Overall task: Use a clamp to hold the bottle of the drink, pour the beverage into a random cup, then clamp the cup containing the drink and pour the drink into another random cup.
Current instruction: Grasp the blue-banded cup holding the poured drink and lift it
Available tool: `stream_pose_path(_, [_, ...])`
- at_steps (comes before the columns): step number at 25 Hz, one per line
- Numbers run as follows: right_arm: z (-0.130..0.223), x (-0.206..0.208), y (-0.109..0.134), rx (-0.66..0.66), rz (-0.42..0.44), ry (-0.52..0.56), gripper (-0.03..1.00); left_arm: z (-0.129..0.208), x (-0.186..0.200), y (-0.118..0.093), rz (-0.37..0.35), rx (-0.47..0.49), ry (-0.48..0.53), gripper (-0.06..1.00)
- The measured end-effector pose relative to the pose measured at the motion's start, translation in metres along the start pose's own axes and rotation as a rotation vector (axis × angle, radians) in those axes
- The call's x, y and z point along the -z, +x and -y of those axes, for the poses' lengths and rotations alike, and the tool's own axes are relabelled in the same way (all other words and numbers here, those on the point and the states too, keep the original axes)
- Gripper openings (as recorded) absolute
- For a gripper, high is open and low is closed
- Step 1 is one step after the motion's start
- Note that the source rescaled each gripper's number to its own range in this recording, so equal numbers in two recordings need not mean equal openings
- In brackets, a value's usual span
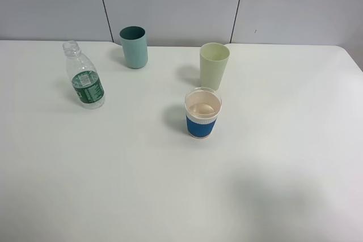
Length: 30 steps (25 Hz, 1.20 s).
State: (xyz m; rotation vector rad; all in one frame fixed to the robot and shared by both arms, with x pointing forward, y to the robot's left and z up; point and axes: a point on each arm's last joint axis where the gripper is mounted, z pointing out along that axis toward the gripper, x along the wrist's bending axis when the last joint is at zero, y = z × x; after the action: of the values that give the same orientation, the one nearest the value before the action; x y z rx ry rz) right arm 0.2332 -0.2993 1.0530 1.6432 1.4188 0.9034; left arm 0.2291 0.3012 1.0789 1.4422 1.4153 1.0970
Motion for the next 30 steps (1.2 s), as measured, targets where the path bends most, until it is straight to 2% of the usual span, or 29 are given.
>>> stream_pose_path(3, [0.0,0.0,0.0,0.0,0.0,0.0,1.0,0.009,-0.006,0.0,0.003,0.0,0.061,0.99])
stream_pose_path(7, [0.0,0.0,0.0,0.0,0.0,0.0,1.0,0.012,-0.006,0.0,0.003,0.0,0.08,0.99])
stream_pose_path(12, [0.0,0.0,0.0,0.0,0.0,0.0,1.0,0.022,-0.011,-0.001,0.005,0.015,0.155,0.99])
stream_pose_path(30, [0.0,0.0,0.0,0.0,0.0,0.0,1.0,0.022,-0.011,0.001,-0.013,0.038,0.158,0.99])
